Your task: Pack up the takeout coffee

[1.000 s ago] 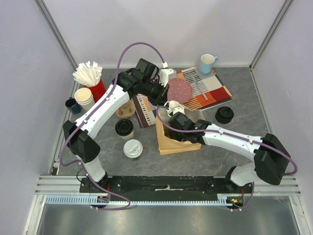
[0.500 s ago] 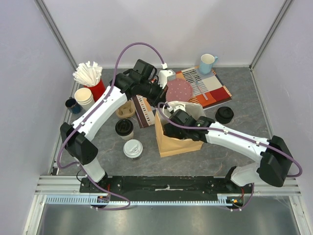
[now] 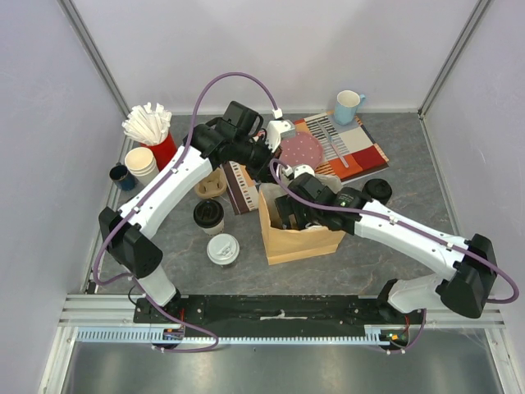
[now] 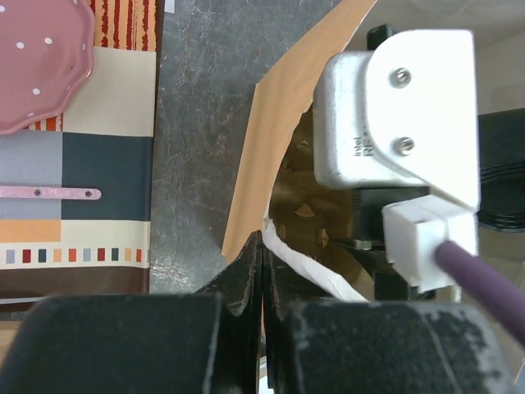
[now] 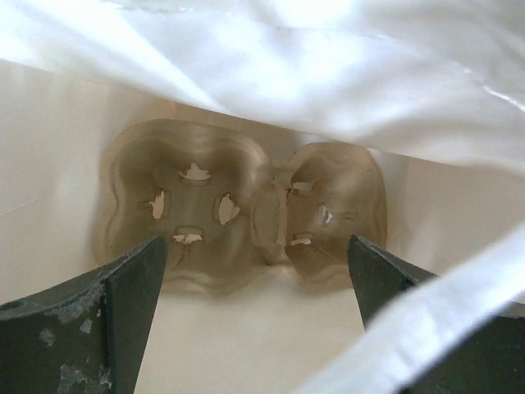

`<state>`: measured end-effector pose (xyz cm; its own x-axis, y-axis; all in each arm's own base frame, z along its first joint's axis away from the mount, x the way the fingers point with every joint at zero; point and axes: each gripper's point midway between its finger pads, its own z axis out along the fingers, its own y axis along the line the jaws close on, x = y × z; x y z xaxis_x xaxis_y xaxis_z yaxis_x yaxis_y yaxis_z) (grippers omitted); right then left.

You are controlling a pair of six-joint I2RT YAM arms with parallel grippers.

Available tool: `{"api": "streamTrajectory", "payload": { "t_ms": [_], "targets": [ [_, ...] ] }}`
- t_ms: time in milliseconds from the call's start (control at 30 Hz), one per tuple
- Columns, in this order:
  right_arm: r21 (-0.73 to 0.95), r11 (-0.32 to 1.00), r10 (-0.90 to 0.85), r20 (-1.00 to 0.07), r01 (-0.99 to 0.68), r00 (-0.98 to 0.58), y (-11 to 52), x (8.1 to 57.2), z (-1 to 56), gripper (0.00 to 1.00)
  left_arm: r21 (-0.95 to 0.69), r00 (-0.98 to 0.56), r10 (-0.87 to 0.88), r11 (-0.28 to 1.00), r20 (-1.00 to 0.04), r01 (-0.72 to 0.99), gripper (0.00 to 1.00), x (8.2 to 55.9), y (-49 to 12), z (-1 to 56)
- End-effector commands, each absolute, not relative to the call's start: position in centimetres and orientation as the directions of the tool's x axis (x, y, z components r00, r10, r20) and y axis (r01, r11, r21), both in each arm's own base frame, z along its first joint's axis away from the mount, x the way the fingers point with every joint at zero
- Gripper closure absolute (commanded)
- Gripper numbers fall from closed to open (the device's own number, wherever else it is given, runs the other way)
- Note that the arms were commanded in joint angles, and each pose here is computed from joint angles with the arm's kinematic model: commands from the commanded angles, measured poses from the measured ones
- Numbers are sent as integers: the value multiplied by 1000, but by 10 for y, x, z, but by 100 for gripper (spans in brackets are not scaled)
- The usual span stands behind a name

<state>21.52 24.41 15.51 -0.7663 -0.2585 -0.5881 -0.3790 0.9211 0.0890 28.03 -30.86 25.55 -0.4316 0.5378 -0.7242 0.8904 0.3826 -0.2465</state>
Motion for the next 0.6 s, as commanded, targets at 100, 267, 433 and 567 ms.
{"api": "streamTrajectory", "payload": {
  "t_ms": [100, 267, 433, 567],
  "targets": [
    [108, 921, -216, -660, -375, -720, 239, 218, 206, 2, -174, -367, 564, 367, -740, 914, 98, 279, -301, 264],
    [119, 926, -177, -702, -358, -690, 229, 217, 229, 2, -157, -360, 566, 376, -741, 913, 98, 282, -300, 265],
    [130, 912, -184, -717, -388, -673, 224, 210, 245, 2, -144, -353, 566, 380, -745, 914, 98, 283, -298, 267],
    [168, 880, -185, -742, -445, -645, 228, 203, 270, 2, -134, -349, 572, 383, -742, 914, 98, 284, -297, 265]
  ]
}}
